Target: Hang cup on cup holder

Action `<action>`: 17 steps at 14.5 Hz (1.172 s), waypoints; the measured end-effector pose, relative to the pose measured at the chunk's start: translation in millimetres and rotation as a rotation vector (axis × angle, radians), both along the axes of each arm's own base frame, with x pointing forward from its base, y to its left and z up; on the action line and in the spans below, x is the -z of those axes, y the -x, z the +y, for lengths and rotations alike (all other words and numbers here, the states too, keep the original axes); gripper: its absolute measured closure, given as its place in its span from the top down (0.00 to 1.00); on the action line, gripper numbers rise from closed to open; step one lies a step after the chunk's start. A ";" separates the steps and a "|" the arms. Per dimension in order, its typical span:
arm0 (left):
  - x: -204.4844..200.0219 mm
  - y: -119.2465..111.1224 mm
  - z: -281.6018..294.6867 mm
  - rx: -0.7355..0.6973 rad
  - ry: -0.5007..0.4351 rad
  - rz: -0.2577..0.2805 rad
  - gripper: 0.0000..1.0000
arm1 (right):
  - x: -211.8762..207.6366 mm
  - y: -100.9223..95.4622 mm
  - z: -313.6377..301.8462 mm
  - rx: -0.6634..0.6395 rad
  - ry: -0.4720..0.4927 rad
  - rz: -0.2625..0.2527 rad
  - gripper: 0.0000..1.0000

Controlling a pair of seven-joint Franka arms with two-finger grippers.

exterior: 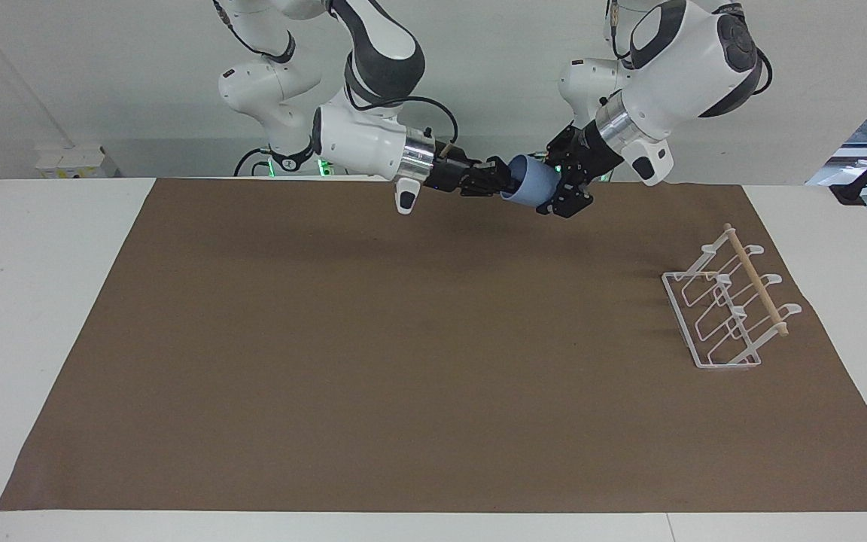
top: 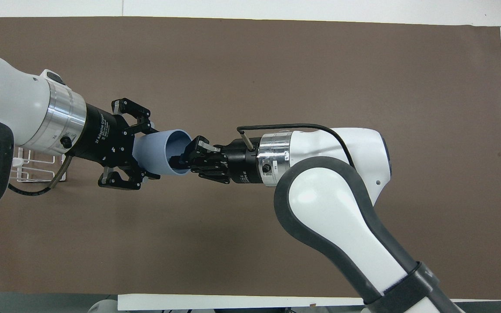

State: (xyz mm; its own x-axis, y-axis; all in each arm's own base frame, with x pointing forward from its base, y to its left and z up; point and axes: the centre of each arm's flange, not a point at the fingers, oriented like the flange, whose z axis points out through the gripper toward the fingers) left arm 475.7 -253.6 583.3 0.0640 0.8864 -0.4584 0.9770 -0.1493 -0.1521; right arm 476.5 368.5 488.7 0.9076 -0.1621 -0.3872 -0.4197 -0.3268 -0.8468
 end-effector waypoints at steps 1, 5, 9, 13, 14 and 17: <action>0.0 0.2 -0.3 0.000 0.000 0.000 0.77 | -0.2 -0.2 -0.1 0.001 0.000 -0.001 0.09; 3.1 -8.4 19.5 -0.023 -0.051 -0.017 0.77 | -11.7 -18.9 -28.7 0.036 0.089 -0.100 0.54; 16.2 -30.0 75.7 0.001 -0.252 -0.102 0.77 | -42.6 -50.7 -122.1 0.007 0.305 -0.257 0.96; 60.6 -44.0 81.7 0.185 -0.670 -0.160 0.77 | -35.4 -69.0 -229.9 -0.081 0.626 -0.287 1.00; 80.4 -48.0 74.3 0.264 -0.803 -0.162 0.77 | -30.6 -71.7 -255.1 -0.106 0.711 -0.286 1.00; 127.5 -71.2 70.9 0.440 -1.167 -0.204 0.77 | -28.6 -73.0 -325.7 -0.194 0.923 -0.260 1.00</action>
